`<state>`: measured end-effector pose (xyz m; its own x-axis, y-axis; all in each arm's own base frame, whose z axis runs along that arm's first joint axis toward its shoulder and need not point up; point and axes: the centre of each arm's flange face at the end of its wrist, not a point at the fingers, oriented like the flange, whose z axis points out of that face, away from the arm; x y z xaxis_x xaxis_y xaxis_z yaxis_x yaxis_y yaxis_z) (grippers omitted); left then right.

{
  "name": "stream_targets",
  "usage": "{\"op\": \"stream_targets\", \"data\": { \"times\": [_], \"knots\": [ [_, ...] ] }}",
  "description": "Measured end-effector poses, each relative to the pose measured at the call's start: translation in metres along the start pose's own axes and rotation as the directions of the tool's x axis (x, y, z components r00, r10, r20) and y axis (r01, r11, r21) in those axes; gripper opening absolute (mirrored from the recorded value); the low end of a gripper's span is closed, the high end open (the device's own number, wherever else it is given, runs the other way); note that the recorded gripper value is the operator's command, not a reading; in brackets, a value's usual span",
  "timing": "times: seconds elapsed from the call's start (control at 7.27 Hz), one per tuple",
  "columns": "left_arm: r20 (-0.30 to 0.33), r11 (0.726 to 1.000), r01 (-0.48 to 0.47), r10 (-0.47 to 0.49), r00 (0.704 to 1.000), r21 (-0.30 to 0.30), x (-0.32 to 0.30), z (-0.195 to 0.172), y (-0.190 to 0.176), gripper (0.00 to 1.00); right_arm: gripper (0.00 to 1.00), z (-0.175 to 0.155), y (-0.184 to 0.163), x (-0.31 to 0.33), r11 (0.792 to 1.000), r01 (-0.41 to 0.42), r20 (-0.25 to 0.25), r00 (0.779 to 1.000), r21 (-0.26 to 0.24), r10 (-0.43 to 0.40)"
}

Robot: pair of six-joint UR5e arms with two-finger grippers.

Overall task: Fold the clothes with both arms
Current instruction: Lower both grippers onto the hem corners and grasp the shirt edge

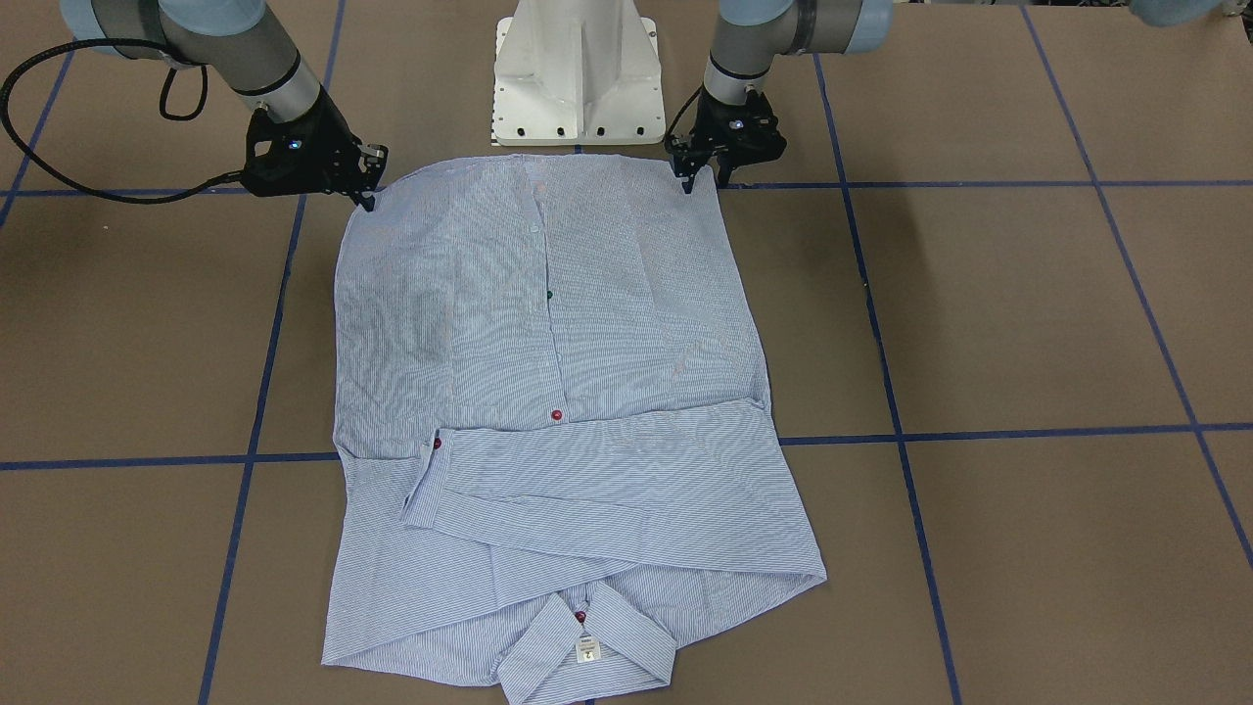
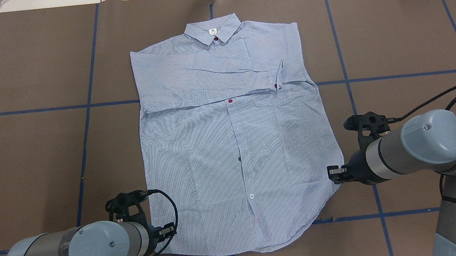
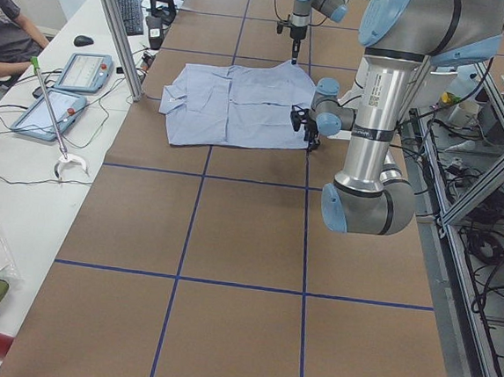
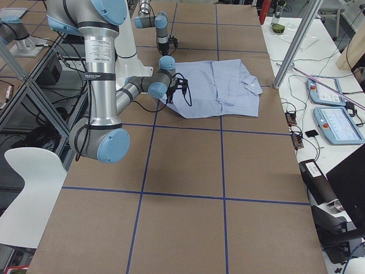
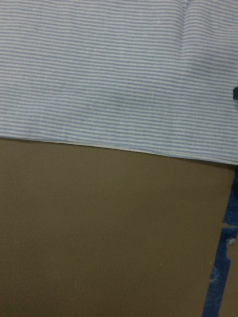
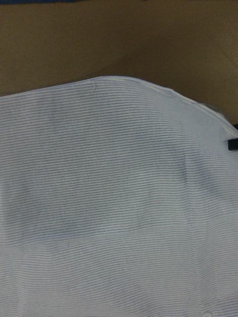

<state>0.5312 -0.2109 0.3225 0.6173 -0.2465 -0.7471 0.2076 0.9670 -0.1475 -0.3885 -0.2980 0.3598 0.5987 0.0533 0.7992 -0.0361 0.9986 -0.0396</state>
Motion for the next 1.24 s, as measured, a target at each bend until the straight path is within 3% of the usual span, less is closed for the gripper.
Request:
{"op": "stream_targets", "data": {
  "times": [0.41, 0.96, 1.24],
  "knots": [
    [-0.002, 1.000, 0.000, 0.000, 1.000, -0.001, 0.0002, -0.0017, -0.0001, 0.38, 0.00, 0.0005, -0.0012, 0.0013, 1.000, -0.002, -0.003, 1.000, 0.001, 0.002],
    [-0.001, 1.000, 0.001, -0.001, 1.000, -0.001, 0.0004, -0.0041, -0.0005, 0.36, 0.00, 0.0013, -0.0017, 0.0020, 1.000, -0.002, -0.005, 1.000, 0.001, 0.002],
    [-0.002, 1.000, 0.001, -0.001, 1.000, 0.000, 0.0004, -0.0044, -0.0008, 0.20, 0.00, 0.0011, -0.0021, 0.0023, 1.000, -0.003, -0.005, 1.000, 0.002, 0.003]
  ]
}}
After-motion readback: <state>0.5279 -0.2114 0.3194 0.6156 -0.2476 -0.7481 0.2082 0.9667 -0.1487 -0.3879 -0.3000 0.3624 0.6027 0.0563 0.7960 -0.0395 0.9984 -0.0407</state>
